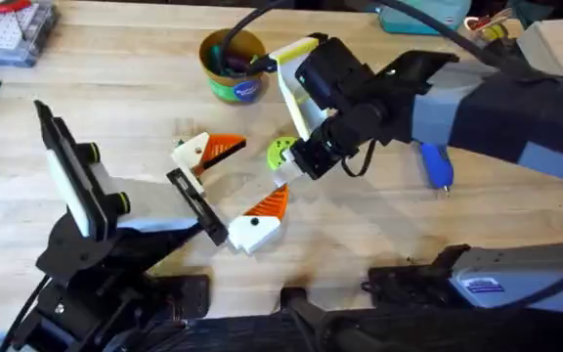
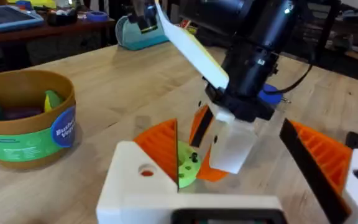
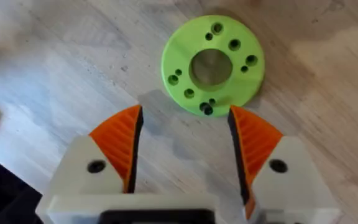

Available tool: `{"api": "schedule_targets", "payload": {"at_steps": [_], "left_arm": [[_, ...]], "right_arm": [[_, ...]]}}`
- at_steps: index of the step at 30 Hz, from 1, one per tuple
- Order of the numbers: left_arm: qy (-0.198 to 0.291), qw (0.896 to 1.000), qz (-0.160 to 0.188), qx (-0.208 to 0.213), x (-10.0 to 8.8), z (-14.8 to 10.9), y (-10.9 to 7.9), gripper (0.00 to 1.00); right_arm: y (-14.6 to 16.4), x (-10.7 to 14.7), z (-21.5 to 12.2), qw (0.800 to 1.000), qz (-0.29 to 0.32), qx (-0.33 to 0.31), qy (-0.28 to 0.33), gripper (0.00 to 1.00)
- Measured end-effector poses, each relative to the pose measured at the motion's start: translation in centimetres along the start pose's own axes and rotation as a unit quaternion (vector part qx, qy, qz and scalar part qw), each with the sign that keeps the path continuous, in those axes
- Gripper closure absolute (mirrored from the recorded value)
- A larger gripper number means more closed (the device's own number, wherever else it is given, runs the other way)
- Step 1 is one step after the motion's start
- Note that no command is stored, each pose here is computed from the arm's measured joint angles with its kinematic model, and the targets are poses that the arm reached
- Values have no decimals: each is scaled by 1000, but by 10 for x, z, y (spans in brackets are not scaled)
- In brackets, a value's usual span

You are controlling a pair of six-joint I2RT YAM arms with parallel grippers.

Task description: Pick up the gripper from the table and insert it into the empty holder that is missing its gripper. Then pick up a screw, insert it into the mounting hole, and use the screwdriver to tighten it. Finally, clean up the table by picking up the vegetable and placing it into the bucket.

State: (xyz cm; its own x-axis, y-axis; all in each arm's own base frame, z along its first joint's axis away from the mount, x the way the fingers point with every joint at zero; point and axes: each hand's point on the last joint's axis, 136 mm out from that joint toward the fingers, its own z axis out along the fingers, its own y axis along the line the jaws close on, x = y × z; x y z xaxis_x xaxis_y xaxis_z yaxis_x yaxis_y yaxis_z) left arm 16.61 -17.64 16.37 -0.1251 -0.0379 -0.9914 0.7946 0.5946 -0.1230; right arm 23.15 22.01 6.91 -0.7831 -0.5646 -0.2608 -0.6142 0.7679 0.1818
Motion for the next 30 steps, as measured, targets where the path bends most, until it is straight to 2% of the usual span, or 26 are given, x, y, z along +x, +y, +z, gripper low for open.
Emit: {"api": "schedule_targets", "payload": {"at_steps": [5, 6, 10, 14, 18, 22, 23, 25, 26, 30], "left_arm": [[0, 1000, 0, 0, 0, 0, 0, 8], [0, 1000, 0, 0, 0, 0, 0, 7], [0, 1000, 0, 0, 0, 0, 0, 8], [0, 1000, 0, 0, 0, 0, 0, 7], [0, 1000, 0, 0, 0, 0, 0, 8], [0, 1000, 0, 0, 0, 0, 0, 8], [0, 1000, 0, 0, 0, 0, 0, 8], [0, 1000, 0, 0, 0, 0, 0, 8], [0, 1000, 0, 0, 0, 0, 0, 8], [0, 1000, 0, 0, 0, 0, 0, 7]], "right_arm": [[-1, 0, 5, 1000, 3, 0, 5, 261], [-1, -1, 6, 1000, 3, 0, 4, 291], [-2, -1, 9, 1000, 5, 0, 6, 511], [-4, -1, 11, 1000, 8, 3, 9, 648], [-5, -1, 12, 1000, 9, 5, 10, 696], [-8, -1, 13, 1000, 9, 13, 11, 795], [-9, -1, 13, 1000, 9, 17, 12, 831], [-13, 0, 12, 999, 9, 29, 13, 965], [-15, 0, 12, 999, 9, 35, 14, 989], [-18, 0, 12, 999, 9, 42, 14, 997]]}}
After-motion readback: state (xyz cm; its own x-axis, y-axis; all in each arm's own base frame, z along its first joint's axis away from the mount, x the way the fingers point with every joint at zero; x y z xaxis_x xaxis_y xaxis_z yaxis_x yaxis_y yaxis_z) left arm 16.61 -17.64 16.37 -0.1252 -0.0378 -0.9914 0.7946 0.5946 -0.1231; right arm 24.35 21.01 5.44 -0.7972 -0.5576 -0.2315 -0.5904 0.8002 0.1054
